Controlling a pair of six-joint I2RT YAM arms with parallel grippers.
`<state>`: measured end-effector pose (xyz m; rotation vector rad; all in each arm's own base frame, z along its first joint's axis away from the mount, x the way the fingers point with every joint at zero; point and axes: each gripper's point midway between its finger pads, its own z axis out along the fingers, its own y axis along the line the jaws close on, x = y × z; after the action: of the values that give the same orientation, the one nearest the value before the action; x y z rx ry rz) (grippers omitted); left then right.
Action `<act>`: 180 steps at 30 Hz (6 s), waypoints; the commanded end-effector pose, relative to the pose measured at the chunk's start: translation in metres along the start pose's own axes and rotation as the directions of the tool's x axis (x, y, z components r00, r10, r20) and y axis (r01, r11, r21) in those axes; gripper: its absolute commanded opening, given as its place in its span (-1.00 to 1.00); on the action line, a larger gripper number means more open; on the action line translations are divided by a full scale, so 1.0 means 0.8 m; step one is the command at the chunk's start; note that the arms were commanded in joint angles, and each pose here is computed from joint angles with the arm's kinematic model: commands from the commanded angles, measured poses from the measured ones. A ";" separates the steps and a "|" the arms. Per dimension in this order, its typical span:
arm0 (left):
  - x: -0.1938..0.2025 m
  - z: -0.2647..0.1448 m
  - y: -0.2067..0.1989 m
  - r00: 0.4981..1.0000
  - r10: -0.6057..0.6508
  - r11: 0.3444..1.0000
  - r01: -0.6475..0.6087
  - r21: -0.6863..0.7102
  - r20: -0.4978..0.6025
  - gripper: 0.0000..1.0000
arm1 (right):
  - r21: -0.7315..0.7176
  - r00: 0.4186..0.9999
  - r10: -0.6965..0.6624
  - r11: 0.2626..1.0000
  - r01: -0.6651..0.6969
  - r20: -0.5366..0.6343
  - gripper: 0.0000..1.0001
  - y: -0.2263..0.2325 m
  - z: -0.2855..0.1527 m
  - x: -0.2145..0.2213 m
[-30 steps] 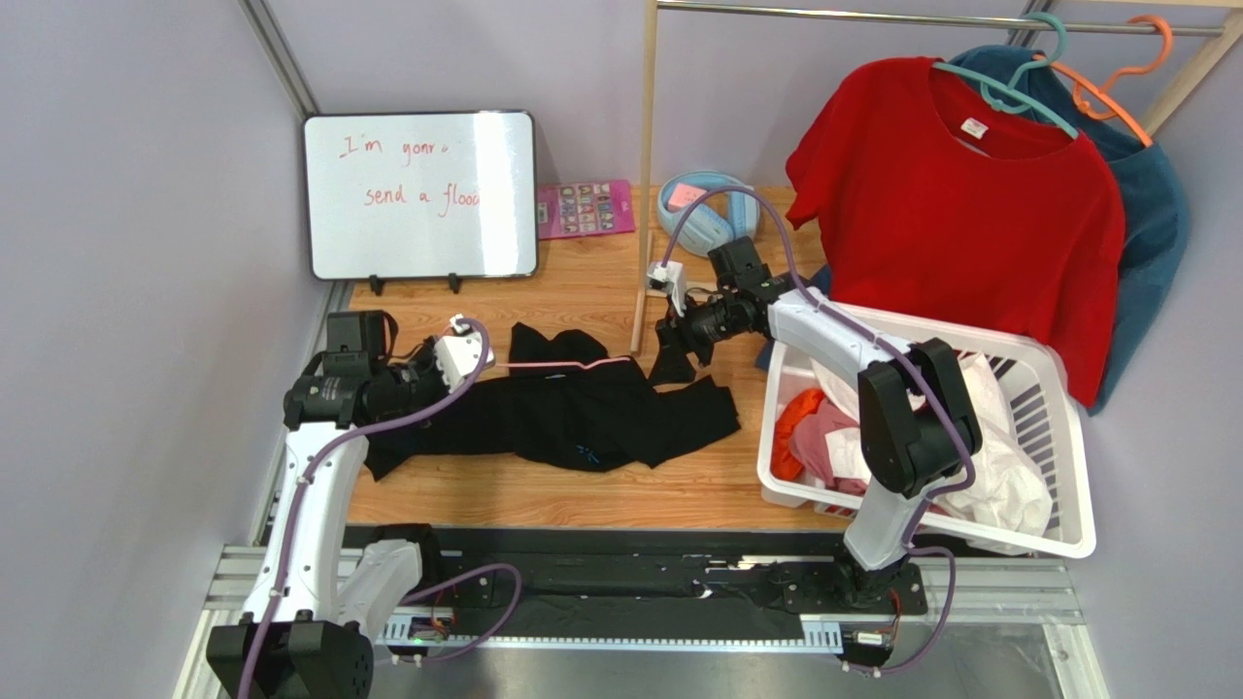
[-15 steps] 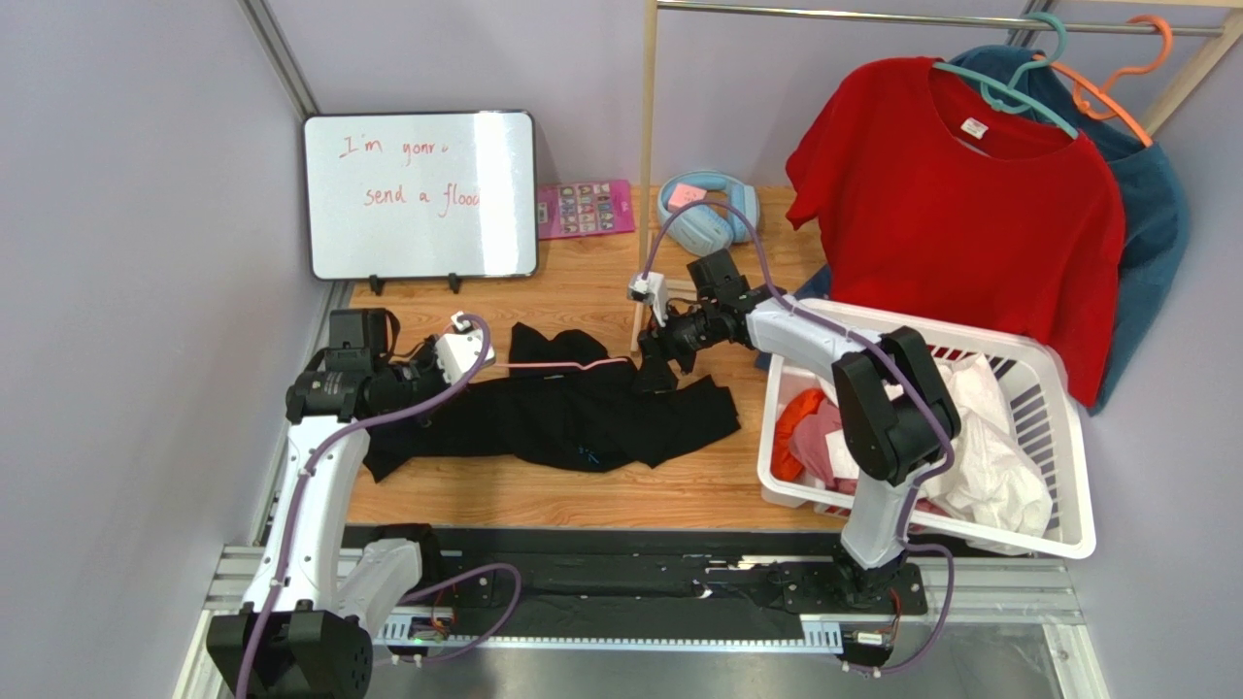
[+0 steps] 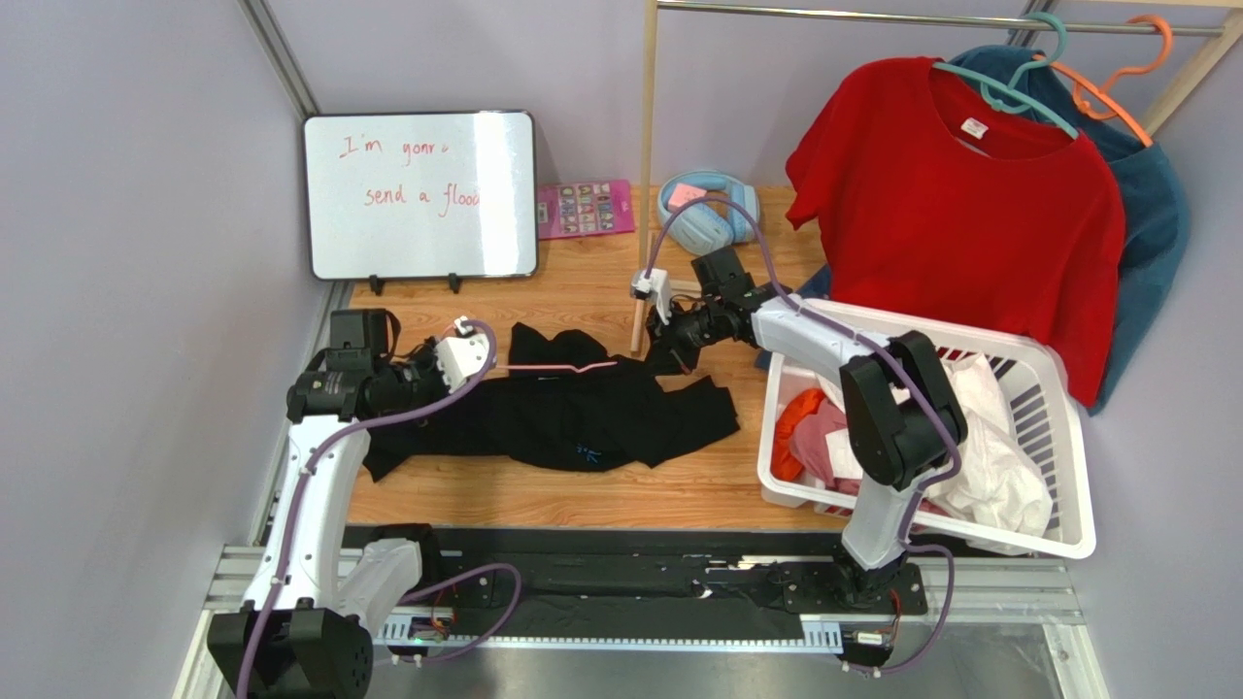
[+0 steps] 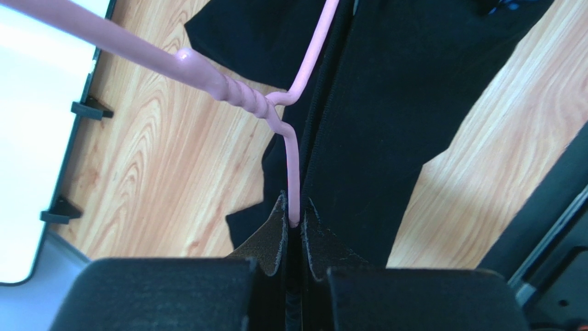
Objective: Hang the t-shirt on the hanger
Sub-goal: Place the T-shirt on the hanger, then place the hanger at the clothesline.
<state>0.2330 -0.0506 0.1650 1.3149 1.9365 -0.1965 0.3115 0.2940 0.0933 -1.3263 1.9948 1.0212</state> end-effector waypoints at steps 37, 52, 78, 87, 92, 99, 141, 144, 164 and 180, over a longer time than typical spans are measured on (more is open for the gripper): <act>-0.211 -0.076 -0.025 0.867 0.277 0.948 -0.316 0.026 0.414 -1.00 | -0.125 0.813 -0.582 0.805 0.580 0.025 -0.57 0.187 -0.099 -0.154; -0.238 -0.096 -0.015 0.867 0.253 0.966 -0.248 -0.067 0.431 -1.00 | -0.023 0.832 -0.553 0.833 0.553 -0.026 0.11 0.187 -0.135 -0.158; -0.214 -0.127 -0.009 0.871 0.308 0.949 -0.251 -0.191 0.383 -1.00 | 0.041 0.908 -0.353 0.928 0.371 -0.224 -0.68 0.095 -0.188 -0.031; -0.222 -0.103 -0.028 0.860 0.313 0.949 -0.305 -0.085 0.403 -1.00 | -0.001 0.902 -0.431 0.902 0.431 0.032 0.32 0.181 -0.198 -0.154; -0.237 -0.104 -0.018 0.857 0.290 0.956 -0.277 -0.095 0.425 -1.00 | -0.024 0.852 -0.519 0.854 0.519 -0.064 0.00 0.190 -0.171 -0.140; -0.247 -0.106 -0.016 0.846 0.293 0.955 -0.281 -0.094 0.446 -1.00 | -0.038 0.812 -0.544 0.835 0.550 -0.210 0.12 0.170 -0.153 -0.104; -0.271 -0.068 -0.034 0.873 0.172 0.978 -0.207 0.028 0.456 -1.00 | 0.023 0.870 -0.480 0.876 0.481 0.108 -1.00 0.224 -0.107 -0.255; -0.250 -0.067 -0.032 0.895 0.181 0.980 -0.199 0.002 0.409 -0.94 | 0.051 0.870 -0.467 0.884 0.465 0.156 -1.00 0.219 -0.134 -0.258; -0.251 -0.139 0.013 0.876 0.126 0.990 -0.078 -0.121 0.466 0.34 | 0.305 0.893 -0.414 0.886 0.350 0.178 -1.00 0.193 -0.232 -0.273; -0.295 -0.151 0.027 0.815 0.066 0.995 -0.013 -0.095 0.575 0.93 | 0.781 0.950 -0.105 0.599 -0.177 0.295 -1.00 0.114 -0.382 -0.242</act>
<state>0.2279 -0.1441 0.4065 1.0933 1.3969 -0.3882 0.2801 0.2068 0.4192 -0.8418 1.8384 0.3032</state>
